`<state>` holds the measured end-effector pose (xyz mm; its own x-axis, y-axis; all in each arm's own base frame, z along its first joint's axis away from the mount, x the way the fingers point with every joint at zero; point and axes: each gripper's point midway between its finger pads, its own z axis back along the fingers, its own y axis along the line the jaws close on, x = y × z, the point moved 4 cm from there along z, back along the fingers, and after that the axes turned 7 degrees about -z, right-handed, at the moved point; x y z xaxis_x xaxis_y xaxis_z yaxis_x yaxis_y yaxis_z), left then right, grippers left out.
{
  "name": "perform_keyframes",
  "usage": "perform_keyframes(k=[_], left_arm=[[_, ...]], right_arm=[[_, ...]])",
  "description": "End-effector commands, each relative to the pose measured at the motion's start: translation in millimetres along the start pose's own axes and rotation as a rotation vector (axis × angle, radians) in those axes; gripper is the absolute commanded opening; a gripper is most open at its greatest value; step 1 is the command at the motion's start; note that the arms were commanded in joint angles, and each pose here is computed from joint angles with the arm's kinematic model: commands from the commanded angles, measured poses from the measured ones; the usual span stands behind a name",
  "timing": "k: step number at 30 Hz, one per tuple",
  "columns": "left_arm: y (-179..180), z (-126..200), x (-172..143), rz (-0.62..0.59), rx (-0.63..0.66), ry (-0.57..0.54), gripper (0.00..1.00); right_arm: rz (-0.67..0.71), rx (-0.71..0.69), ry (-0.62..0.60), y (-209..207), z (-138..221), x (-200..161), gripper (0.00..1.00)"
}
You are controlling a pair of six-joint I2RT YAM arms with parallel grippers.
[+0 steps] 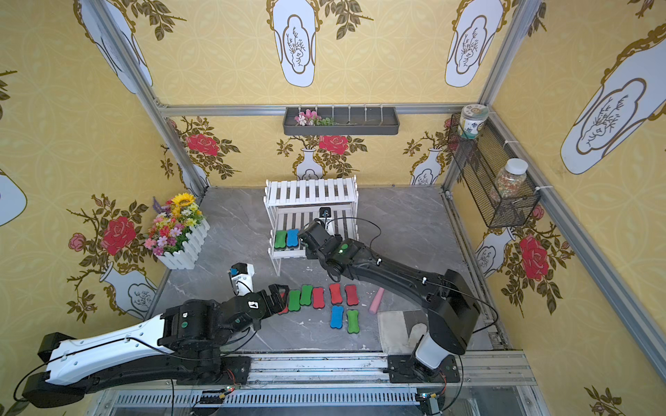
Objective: Remove the whiteboard erasers from the shelf
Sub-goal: Place the whiteboard eraser at the center of the board, then pick up the whiteboard eraser from the shelf.
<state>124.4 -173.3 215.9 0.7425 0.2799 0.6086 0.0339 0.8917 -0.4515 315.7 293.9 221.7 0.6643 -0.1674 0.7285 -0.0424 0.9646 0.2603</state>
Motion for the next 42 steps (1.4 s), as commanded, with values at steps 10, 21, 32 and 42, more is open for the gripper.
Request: perform_keyframes(k=[10,21,32,42], left_arm=[[11,-1,-6,0.011,-0.033,0.0,0.99],[16,-1,-8,0.011,-0.029,0.004,0.99],[16,-2,-9,0.009,-0.028,0.004,0.99],[17,-2,-9,0.005,-0.023,0.003,0.99]], right_arm=[[-0.052,-0.037,-0.016,4,-37,12,0.59],[-0.054,-0.073,-0.005,-1,-48,8,0.56],[-0.054,-0.09,0.004,-3,-53,8,0.53],[-0.053,-0.11,0.018,-7,-61,4,0.5]])
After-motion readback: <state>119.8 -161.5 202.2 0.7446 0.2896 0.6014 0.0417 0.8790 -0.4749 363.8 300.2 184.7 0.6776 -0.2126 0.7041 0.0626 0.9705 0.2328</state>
